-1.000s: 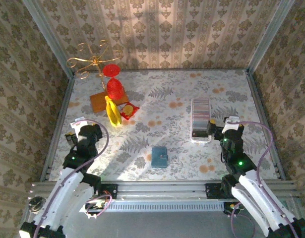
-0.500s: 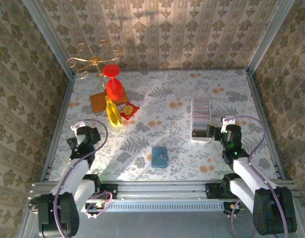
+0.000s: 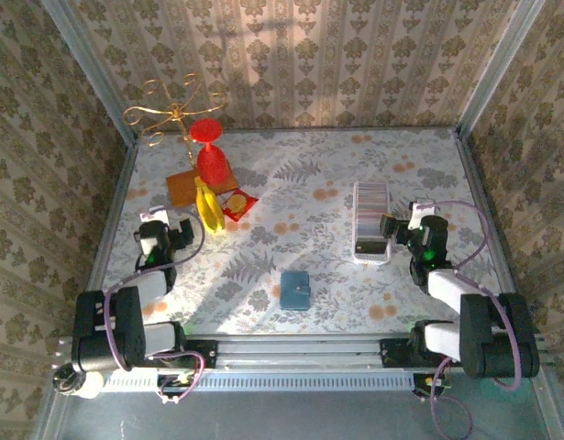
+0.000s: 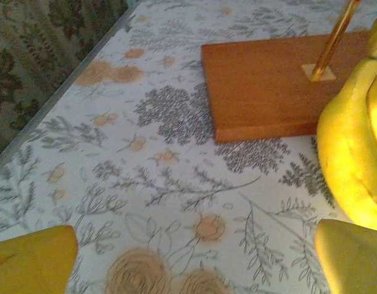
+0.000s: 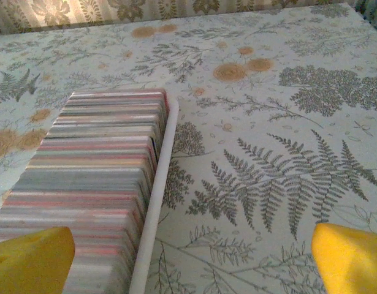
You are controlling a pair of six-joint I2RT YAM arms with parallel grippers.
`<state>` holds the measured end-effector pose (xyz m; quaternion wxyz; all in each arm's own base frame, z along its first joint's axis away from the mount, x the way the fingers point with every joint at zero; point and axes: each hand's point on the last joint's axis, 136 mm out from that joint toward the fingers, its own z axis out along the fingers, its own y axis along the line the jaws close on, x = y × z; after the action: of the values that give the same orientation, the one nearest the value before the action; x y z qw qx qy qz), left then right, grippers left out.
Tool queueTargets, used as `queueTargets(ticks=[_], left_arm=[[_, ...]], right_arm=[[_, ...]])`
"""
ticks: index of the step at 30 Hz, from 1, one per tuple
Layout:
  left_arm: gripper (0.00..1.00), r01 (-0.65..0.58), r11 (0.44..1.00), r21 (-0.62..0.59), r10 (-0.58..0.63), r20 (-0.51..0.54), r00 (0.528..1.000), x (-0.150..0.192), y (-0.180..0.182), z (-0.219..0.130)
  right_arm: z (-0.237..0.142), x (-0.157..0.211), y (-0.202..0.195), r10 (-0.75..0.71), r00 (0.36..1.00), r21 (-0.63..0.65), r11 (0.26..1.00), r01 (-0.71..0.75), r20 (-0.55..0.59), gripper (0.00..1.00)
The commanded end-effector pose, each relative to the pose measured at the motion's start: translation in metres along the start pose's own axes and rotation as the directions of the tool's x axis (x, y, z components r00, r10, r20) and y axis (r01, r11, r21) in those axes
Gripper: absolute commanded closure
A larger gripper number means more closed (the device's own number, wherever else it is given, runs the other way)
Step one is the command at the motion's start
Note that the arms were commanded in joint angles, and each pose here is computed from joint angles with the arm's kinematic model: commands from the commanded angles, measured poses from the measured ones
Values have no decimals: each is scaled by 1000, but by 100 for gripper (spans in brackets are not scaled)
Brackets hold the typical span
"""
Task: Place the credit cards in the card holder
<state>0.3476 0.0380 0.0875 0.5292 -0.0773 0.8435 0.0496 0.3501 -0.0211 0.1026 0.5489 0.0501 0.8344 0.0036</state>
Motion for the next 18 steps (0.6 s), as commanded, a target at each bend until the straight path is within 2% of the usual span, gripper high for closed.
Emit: queueTargets(ticks=[1,4,9,12,15,16,17,18], left_arm=[[0,-5,992,122,-12,143,990,-43,-18,6],[0,-18,989,148,-1,127,992,-44,-21,13],[0,-64,979,196,26,194,981,-40,-29,17],[0,-99,969,228,59,176,983,-38,-40,22],[0,-130,969,208,99,149,984,-25,-45,32],[0,-142,968,205,105,181,978,-31,-47,33],[0,-134,971,197,110,127,986,-26,-47,35],[0,-152,973,175,131,127,983,-25,-48,36]], right_arm=[[6,-34,-1,25,993,-24,999,-22,113,0],[14,-35,-1,32,996,-50,998,-28,86,0],[22,-39,8,66,993,-113,992,-54,102,0],[33,-29,11,56,996,-125,991,-47,69,0],[37,-27,15,41,998,-136,990,-33,54,0],[37,-26,17,36,998,-145,989,-28,55,0],[38,-26,20,28,998,-157,987,-20,55,0],[39,-26,22,23,998,-165,986,-15,51,0]])
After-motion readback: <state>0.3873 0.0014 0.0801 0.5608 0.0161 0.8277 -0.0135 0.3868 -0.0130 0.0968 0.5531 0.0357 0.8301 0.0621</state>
